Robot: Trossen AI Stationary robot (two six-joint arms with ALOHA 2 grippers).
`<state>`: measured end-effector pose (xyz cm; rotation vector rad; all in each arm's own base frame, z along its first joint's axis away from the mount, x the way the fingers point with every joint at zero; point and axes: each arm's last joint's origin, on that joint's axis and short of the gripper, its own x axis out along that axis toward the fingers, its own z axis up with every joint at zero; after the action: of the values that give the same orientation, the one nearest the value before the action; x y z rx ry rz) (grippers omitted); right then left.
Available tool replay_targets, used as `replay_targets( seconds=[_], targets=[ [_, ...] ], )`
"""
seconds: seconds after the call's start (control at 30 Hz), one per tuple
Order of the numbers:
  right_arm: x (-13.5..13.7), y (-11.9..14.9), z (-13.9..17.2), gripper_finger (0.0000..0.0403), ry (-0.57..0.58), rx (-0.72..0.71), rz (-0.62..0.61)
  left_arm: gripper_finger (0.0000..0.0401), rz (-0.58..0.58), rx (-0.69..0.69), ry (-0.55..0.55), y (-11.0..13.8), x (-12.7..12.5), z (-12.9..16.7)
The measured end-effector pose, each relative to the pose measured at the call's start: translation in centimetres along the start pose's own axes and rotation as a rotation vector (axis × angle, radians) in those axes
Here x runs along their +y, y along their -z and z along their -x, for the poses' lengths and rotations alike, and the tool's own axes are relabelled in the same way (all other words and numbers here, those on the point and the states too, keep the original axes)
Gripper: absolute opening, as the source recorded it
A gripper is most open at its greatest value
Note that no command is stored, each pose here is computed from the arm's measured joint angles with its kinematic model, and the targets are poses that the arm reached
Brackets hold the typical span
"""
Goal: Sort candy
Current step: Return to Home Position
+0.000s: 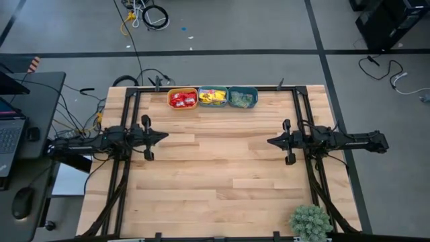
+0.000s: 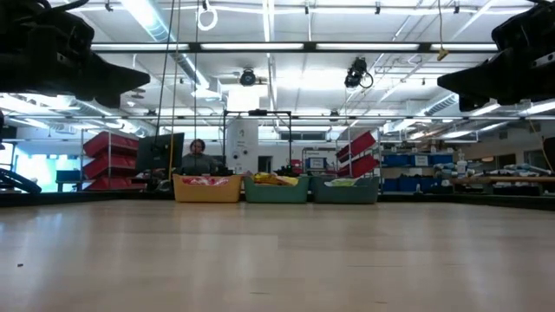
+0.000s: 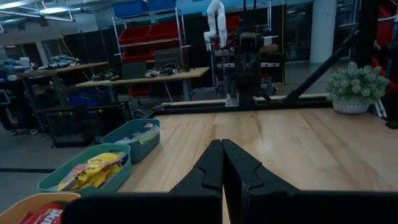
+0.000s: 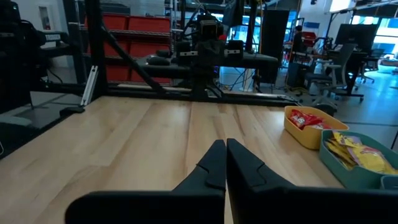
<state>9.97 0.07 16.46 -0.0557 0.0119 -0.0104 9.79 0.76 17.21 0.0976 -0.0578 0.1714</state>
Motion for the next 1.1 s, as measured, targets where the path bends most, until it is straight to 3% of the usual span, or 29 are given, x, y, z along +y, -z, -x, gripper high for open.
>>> replay_targets(
  seconds=[1.1],
  targets=[
    [0.00, -0.01, 0.00, 0.0002, 0.000, 0.000, 0.000, 0.0007, 0.001, -0.005, 0.007, -0.04, -0.02, 0.00]
  ],
)
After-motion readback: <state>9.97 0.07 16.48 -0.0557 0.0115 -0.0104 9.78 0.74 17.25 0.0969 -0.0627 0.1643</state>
